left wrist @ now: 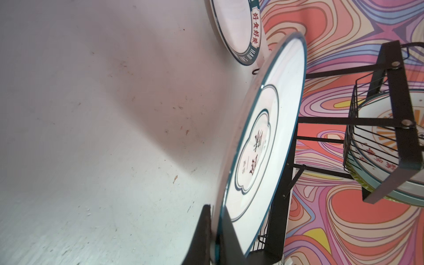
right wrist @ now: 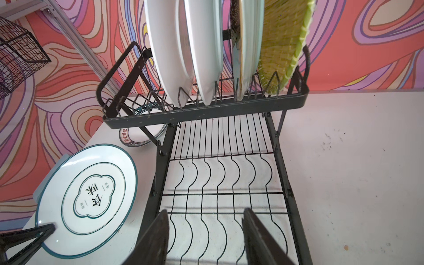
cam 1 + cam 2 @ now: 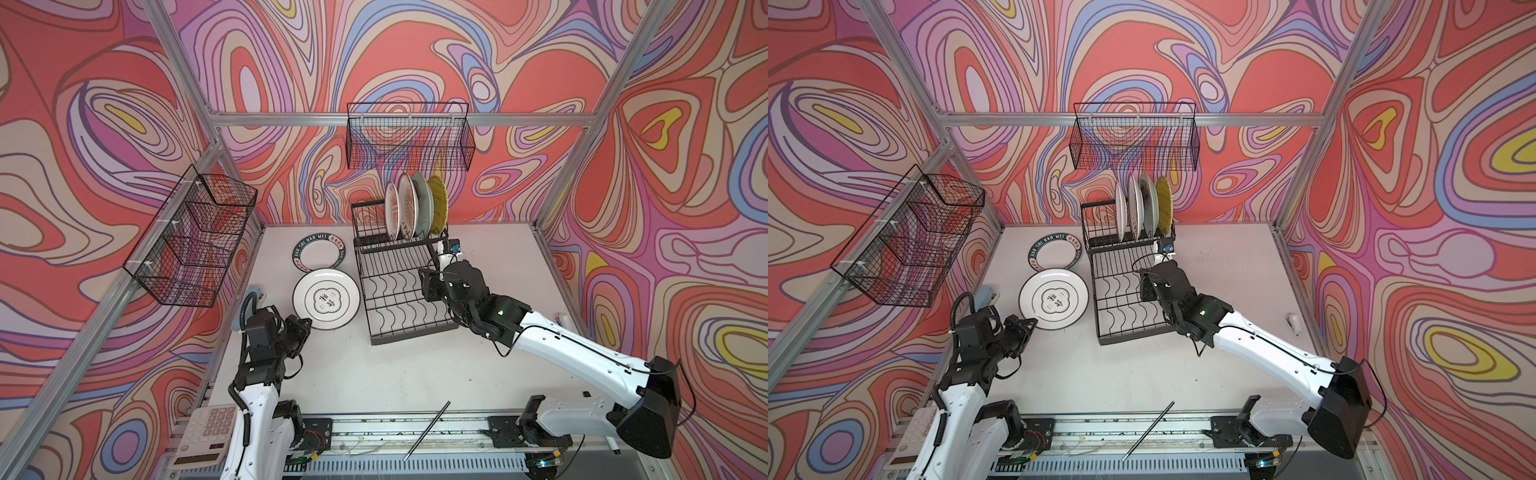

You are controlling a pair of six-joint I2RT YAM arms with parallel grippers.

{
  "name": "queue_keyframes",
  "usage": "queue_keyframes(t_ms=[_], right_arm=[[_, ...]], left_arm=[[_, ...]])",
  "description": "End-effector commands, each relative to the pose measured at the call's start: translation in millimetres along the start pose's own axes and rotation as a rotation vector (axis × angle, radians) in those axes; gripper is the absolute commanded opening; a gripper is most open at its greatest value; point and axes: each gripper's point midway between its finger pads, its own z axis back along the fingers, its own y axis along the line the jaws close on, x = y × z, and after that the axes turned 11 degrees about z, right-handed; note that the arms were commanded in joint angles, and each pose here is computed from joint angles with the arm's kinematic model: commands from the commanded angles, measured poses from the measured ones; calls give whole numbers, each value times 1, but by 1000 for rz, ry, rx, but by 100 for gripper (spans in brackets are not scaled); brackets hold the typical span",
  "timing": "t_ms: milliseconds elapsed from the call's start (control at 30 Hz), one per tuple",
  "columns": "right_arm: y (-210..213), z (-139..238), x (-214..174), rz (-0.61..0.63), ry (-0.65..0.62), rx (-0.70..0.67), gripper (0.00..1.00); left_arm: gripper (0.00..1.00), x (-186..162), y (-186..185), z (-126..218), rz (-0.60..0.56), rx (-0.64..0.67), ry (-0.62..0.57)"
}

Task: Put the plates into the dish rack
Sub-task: 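Lift the teal-rimmed plate upright with the left gripper toward the right gripper, then grasp the plate's edge with the right gripper beside the left gripper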

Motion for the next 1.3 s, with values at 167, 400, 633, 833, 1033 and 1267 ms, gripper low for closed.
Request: queue_keyframes(t_ms=[167,400,633,833,1033,1267], right_arm=[[18,-8,2,7,4,75,57],[35,-26,-12,14,63,145,59],[49,-41,-21,-12,109,216,60],[53,-48,-33,-57,139,272,63],[56,-51,-44,-101,157,322,66],[54,-48,-59,-135,183,348,67]], left_arm=[[0,-6,-53,10,-107,-173,64],[0,-16,-50,7,-117,-181,129],[0,-28,-52,8,-134,-225,191],[0,-34,-50,9,-120,-256,214],[0,-42,-55,10,-132,-287,261],[0,-51,-62,9,-178,-295,309]])
